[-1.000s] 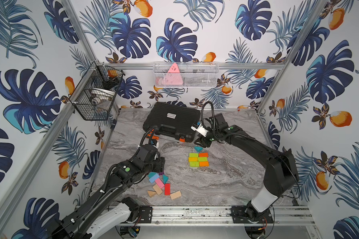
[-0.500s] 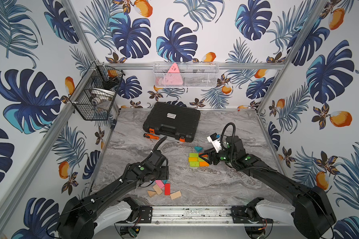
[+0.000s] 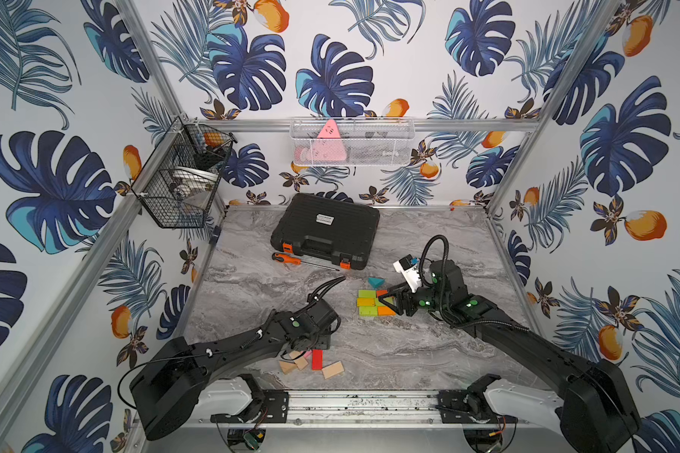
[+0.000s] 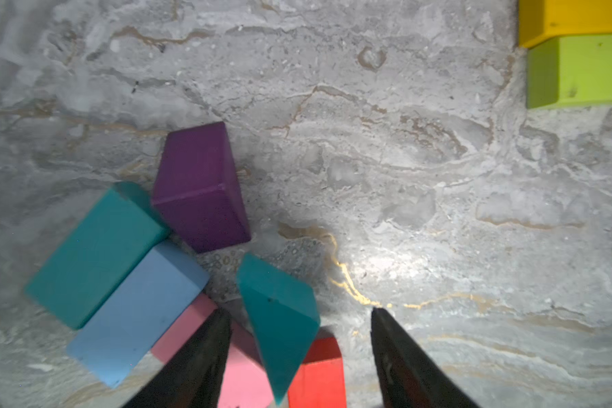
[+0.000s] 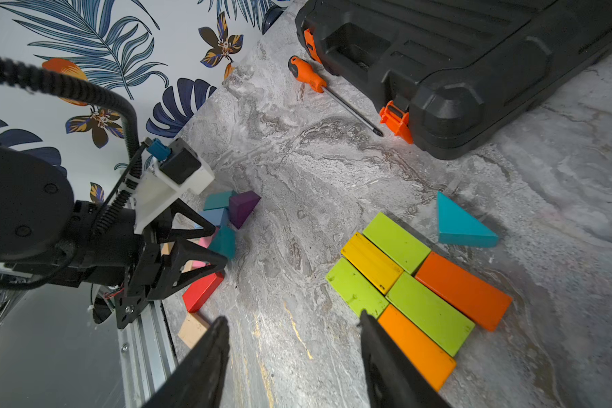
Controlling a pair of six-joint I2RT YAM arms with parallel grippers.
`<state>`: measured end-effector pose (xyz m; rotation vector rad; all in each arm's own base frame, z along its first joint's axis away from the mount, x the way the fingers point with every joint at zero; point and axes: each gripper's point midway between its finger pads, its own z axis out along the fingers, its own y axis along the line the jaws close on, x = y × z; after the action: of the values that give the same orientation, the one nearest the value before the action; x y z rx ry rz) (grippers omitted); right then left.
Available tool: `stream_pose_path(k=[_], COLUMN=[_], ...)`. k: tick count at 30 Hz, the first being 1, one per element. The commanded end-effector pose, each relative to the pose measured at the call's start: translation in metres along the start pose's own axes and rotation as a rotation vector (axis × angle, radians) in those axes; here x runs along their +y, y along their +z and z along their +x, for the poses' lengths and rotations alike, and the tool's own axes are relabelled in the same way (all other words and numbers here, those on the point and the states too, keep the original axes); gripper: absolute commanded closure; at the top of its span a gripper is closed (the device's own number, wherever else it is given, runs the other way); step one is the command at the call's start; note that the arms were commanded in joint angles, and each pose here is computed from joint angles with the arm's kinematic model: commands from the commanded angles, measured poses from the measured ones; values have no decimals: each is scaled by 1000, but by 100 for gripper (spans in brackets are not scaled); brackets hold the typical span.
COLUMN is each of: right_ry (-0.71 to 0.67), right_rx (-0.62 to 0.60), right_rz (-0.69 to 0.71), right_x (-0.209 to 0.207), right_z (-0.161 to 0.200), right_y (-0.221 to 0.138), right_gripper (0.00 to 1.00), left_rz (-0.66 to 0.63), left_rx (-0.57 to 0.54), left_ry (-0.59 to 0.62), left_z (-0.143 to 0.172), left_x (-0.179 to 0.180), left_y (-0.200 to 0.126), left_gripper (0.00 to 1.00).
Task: Assemble a piece of candy with building blocks
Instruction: Move the building block to the center of the board.
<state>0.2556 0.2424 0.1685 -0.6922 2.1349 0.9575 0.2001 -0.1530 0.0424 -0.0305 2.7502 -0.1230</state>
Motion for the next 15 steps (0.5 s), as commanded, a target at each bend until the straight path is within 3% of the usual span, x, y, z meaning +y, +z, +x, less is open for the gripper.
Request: stream_pose_path(k=[1, 10, 15], right_ry=[-1, -2, -6], right_rx=[9, 14, 10], right_rz=[-7, 0, 17], right_x=[1, -1, -3], right_z=[3, 3, 3], right_y=[0, 1, 0], right_gripper=[39, 39, 39], left_rz=[-30, -2, 141], left_rx=[-22, 15, 25], left_ry=[-27, -18, -29], left_z=[-1, 3, -1], left_x=[7, -6, -42], left_y=[2, 14, 11], left_gripper=[31, 39, 44])
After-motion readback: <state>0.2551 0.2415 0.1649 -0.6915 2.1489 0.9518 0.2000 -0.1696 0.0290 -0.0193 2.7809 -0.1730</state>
